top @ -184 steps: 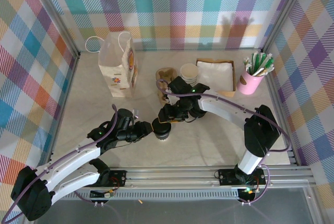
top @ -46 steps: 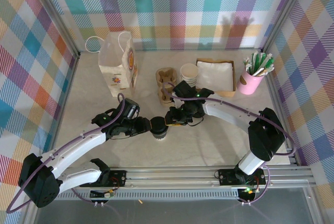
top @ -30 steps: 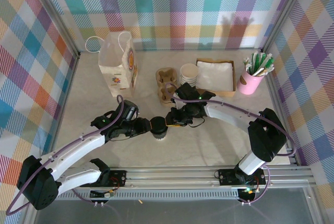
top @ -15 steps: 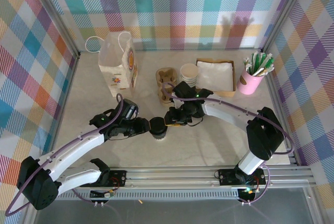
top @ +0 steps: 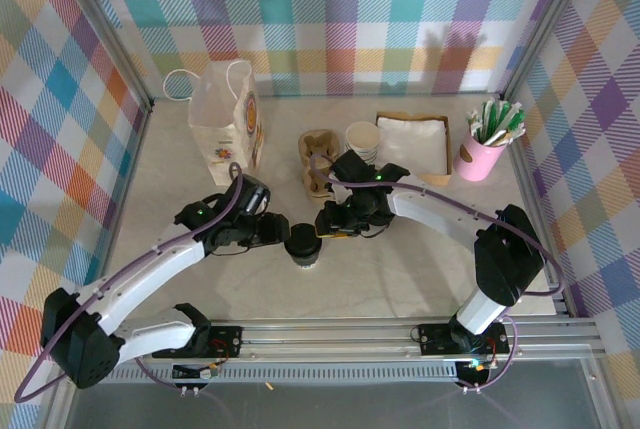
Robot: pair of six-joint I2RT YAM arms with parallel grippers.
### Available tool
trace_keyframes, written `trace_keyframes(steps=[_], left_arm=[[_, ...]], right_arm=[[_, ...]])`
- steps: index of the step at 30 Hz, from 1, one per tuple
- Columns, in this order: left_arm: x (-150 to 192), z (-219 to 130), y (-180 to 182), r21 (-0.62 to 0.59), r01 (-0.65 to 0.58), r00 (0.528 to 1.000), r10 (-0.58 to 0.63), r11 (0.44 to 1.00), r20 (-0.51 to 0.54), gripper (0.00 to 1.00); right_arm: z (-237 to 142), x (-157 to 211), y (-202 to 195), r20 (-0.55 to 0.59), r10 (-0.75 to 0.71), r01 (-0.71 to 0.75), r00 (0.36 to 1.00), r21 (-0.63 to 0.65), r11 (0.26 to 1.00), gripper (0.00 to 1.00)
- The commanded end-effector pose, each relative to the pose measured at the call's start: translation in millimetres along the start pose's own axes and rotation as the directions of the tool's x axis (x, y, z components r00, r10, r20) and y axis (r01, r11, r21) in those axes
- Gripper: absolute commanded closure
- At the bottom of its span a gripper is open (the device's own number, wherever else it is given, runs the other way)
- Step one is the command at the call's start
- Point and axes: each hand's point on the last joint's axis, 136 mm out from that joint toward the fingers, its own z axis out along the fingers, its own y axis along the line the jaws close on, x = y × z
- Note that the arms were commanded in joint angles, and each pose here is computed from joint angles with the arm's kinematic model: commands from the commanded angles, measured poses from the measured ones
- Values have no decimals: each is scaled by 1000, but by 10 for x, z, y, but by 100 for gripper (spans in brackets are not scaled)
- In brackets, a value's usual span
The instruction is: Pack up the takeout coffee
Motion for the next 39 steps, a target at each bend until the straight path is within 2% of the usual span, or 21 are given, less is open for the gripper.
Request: trace_keyframes(steps=[1,7,14,39], left_arm=[[-99,7,-29,-12,-52,999,52,999,4,58],[-173,102,-143,22,-63,998,63,998,-2,57],[-75,183,-119,21,-46,997,47,999,-56,57],[375,72,75,56,117,986,-109,992,-126,57]], right_arm=[[-115,27,84,7,-23,23,1000,-10,1000,62],[-74,155,83,-1,20,-20,1000,-70,997,66],[59,136,88,-24,37,-39,999,-93,995,66],[101,-201,48,-8,4,-4,1000,-41,999,60]])
